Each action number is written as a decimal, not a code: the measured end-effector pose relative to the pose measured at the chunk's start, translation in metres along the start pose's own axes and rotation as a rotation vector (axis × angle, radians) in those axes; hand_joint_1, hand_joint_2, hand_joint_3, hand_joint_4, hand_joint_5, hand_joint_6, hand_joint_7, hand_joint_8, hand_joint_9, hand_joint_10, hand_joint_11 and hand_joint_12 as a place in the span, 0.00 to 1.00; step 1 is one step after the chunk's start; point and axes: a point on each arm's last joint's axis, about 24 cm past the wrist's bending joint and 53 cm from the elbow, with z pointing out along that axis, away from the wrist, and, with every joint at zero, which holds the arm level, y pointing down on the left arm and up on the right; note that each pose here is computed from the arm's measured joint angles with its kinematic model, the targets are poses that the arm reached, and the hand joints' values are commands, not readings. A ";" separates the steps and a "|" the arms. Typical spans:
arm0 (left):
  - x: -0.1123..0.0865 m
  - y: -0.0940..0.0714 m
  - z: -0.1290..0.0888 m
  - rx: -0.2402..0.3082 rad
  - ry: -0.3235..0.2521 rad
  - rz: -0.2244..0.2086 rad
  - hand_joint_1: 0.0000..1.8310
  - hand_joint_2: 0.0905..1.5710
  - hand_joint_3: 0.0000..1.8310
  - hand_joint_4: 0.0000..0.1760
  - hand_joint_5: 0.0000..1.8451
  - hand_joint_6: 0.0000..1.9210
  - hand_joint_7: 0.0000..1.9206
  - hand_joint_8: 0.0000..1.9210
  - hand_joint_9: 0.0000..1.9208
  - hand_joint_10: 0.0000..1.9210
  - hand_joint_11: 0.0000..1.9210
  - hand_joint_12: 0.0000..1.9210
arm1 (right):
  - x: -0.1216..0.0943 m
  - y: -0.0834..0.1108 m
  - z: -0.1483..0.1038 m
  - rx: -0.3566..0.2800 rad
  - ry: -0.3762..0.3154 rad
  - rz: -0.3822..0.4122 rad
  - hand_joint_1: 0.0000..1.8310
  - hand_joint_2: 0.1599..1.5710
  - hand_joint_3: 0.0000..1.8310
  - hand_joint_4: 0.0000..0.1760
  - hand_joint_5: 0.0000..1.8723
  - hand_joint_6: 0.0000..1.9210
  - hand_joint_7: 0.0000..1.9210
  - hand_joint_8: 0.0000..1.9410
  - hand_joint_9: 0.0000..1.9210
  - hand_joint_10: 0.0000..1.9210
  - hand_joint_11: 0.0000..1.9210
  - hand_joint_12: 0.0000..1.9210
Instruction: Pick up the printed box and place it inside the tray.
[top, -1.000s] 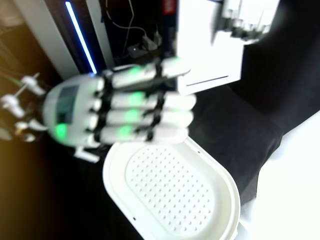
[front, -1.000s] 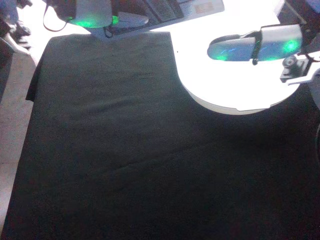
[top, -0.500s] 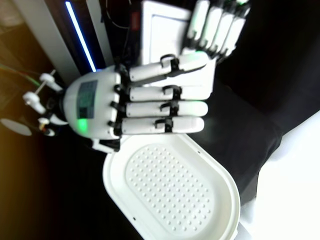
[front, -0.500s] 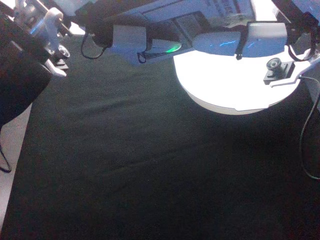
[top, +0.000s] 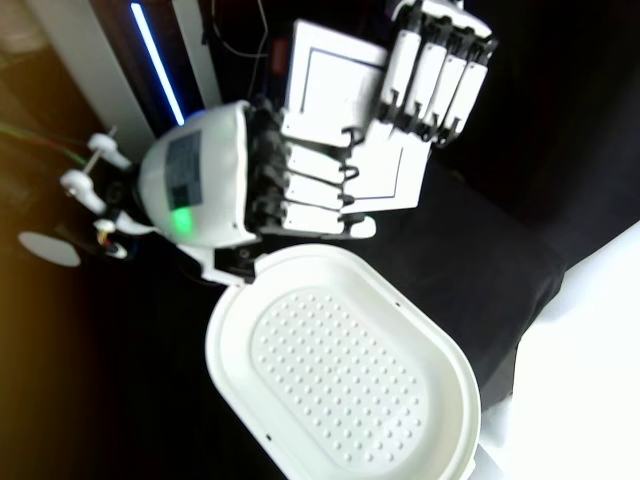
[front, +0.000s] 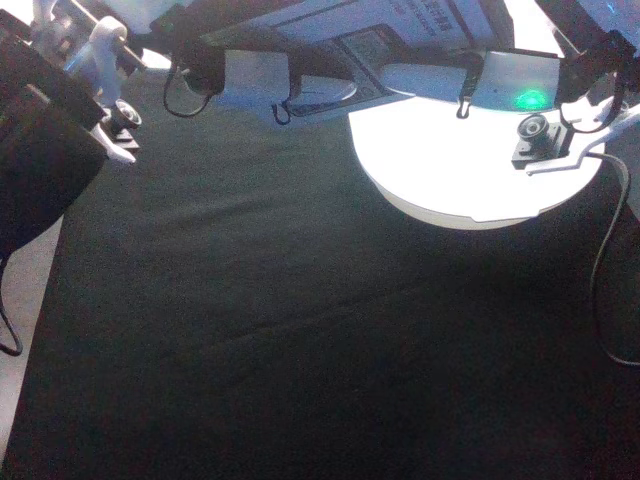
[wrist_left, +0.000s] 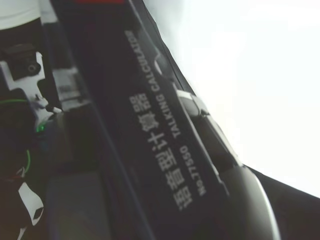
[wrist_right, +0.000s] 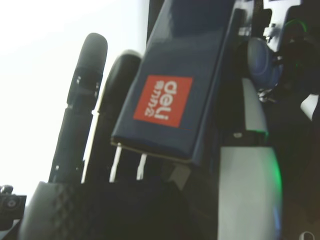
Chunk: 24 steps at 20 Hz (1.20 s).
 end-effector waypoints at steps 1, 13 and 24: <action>0.000 0.001 0.000 -0.002 0.000 -0.002 0.52 0.70 0.00 0.00 0.37 0.24 0.49 0.19 0.59 0.17 0.50 0.42 | 0.000 0.000 0.000 0.000 0.000 0.001 0.62 0.68 0.00 0.00 0.51 0.54 0.65 0.46 0.67 0.62 0.57 0.81; 0.000 0.001 -0.004 0.006 -0.004 -0.008 0.00 0.59 0.00 0.30 0.00 0.00 0.00 0.00 0.00 0.00 0.00 0.00 | -0.019 -0.003 -0.002 0.016 -0.049 0.005 0.64 0.65 0.00 0.00 0.57 0.45 0.71 0.52 0.74 0.73 0.67 0.90; -0.039 0.043 -0.063 -0.085 -0.085 -0.081 0.00 0.54 0.00 0.04 0.06 0.00 0.02 0.00 0.00 0.00 0.00 0.24 | -0.067 -0.002 -0.011 0.032 -0.065 -0.154 0.65 0.61 0.00 0.00 0.62 0.36 0.69 0.50 0.73 0.64 0.68 0.85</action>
